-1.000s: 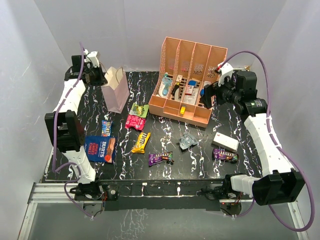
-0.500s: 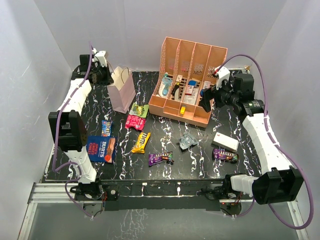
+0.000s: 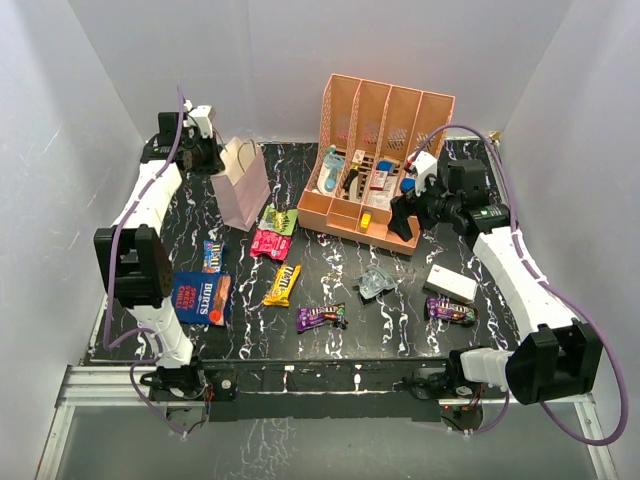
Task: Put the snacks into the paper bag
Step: Move the paper bag to the center of the board, then pick up the snack from the center of the board.
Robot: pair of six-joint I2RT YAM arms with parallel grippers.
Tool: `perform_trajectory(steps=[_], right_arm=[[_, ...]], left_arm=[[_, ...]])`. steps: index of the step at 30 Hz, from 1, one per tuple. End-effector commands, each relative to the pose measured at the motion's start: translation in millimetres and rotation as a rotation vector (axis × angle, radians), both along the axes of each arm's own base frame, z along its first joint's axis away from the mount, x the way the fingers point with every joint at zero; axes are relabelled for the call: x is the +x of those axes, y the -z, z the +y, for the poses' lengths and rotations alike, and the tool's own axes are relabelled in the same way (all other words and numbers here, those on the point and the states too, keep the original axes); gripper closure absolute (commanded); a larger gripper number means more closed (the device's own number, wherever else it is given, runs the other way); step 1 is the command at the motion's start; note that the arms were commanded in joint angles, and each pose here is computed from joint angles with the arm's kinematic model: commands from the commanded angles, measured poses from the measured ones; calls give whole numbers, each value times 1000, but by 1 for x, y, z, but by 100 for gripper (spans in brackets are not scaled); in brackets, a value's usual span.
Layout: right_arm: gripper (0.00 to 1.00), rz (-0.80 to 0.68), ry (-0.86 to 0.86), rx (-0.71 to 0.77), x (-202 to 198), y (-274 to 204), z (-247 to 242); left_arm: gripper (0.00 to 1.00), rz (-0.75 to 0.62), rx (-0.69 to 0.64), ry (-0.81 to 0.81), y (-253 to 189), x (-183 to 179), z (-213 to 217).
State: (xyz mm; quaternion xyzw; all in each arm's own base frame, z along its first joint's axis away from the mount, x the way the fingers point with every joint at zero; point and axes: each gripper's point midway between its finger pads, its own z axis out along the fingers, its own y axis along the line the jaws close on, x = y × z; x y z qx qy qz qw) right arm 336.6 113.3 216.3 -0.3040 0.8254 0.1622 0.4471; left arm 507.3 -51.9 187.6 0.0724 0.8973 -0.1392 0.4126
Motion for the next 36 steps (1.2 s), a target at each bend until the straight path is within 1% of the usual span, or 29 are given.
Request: perform_trajectory(steps=[1,5,9,19,23,24,29,31,36], right_arm=[[2,-52,-28,4,1,-9,5],[1,-41,-35,13,-1,-5,8],[2,-32,-40,12,-3,0,8],[2,-40,-79,-71,-8,20,8],[1,-17,-109,-98,-12,33,13],[2,-15,-115,-101,-13,35,14],[2,-13,-113,-88,-14,41,16],[2,-17,-113,-82,-14,40,17],[2,-35,-122,-47,-12,29,23]], left_arm=[[98,-8,7,-9,-16,-23,3],[93,3,3,-8,-11,-26,2],[81,4,0,-4,-9,-29,1],[57,-88,37,-4,-42,-33,6],[46,-123,62,-8,-57,-38,9],[41,-131,71,-9,-61,-41,11],[23,-181,130,-11,-80,-58,19],[20,-174,156,-14,-81,-69,23],[18,-117,229,-8,-70,-104,33]])
